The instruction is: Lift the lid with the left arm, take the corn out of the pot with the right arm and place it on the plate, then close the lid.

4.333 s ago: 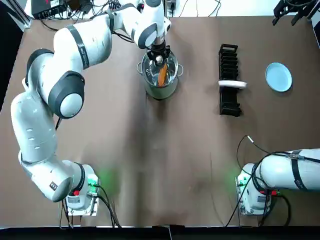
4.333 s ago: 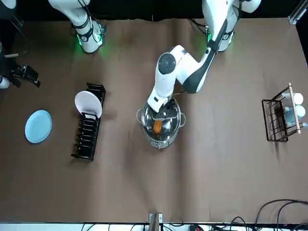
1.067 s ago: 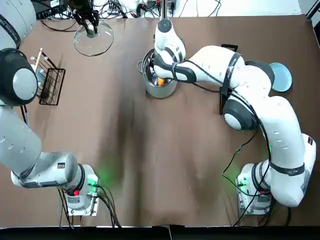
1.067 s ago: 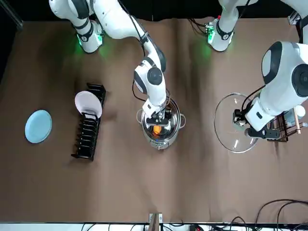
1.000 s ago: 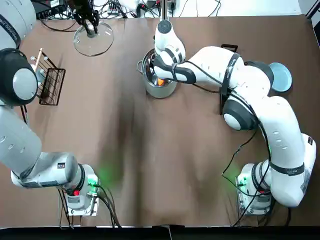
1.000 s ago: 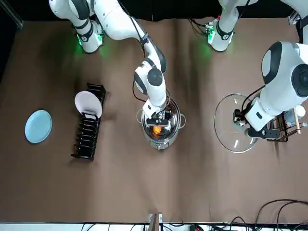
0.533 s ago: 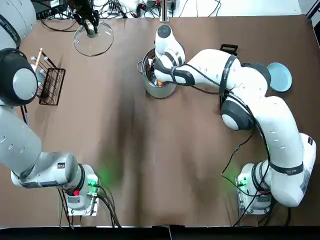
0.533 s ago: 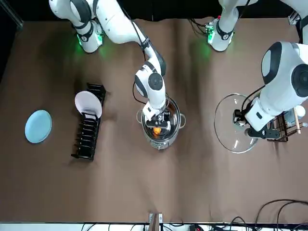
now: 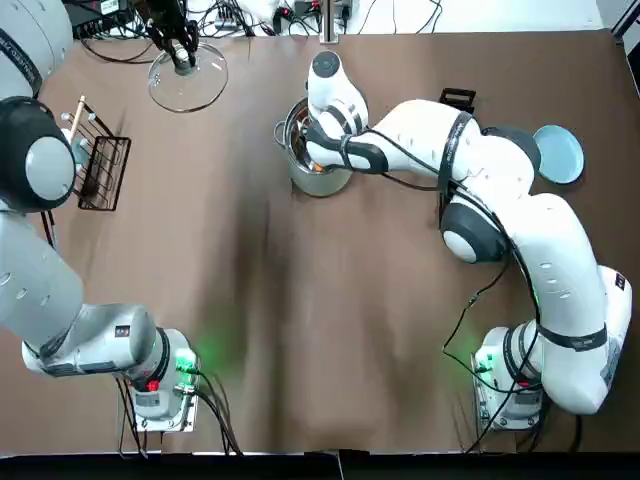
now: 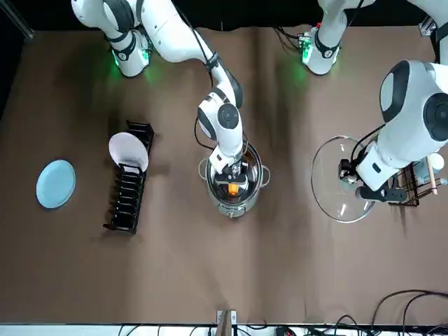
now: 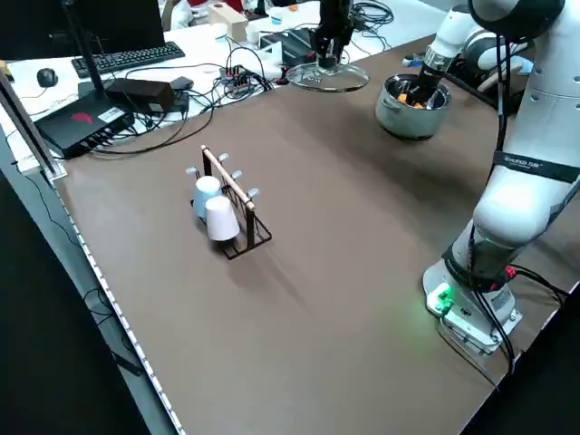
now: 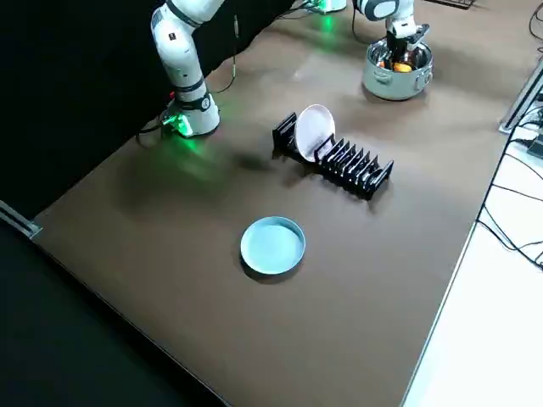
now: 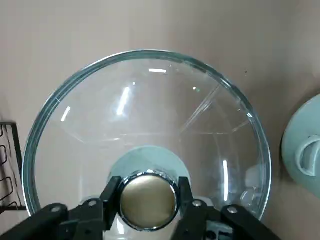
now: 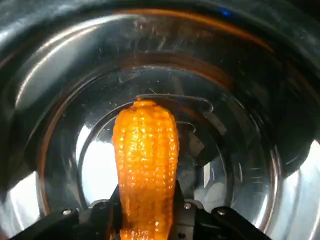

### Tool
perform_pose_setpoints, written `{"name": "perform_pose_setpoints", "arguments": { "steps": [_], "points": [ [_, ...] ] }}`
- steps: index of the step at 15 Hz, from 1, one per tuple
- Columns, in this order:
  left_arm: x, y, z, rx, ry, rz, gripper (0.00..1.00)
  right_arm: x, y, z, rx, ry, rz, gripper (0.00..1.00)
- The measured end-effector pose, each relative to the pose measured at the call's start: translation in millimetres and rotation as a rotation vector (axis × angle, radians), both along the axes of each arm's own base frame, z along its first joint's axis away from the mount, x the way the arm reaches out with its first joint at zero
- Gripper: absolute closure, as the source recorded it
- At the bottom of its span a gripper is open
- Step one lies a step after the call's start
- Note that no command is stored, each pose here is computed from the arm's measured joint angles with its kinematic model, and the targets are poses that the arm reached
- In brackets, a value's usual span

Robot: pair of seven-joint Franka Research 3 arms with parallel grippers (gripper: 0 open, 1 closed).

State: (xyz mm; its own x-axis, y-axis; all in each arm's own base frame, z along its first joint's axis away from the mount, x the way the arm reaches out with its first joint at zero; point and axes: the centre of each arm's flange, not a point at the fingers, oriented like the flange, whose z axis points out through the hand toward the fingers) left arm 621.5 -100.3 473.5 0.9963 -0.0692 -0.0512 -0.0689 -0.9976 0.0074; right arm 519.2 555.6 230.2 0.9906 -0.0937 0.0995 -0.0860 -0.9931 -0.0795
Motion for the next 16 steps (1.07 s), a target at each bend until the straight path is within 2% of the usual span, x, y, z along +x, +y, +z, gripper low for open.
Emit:
{"name": "perform_pose_setpoints", "arguments": {
  "steps": [4, 6, 9, 12, 16],
  "points": [
    [-1.4, -6.4, -0.5, 0.000, 0.002, -0.011, 0.49, 3.7, 0.5, 15.4, 0.002, -0.002, -0.003, 0.62],
    [-3.6, -13.7, -0.5, 0.001, 0.008, -0.023, 0.49, 4.6, -3.9, 49.6, -0.022, 0.031, -0.009, 0.62],
    [-6.8, -27.9, -0.6, 0.002, 0.011, -0.038, 0.49, 10.1, -9.8, 95.4, 0.013, 0.019, -0.028, 0.62],
    [-13.5, -56.2, 1.0, 0.003, 0.007, -0.041, 0.49, 29.4, -38.7, 155.9, 0.052, 0.013, -0.078, 0.62],
    [-29.1, -110.9, 0.7, 0.006, -0.001, -0.019, 0.49, 66.0, -122.5, 249.4, 0.086, 0.014, -0.189, 0.62]
  ]
}}
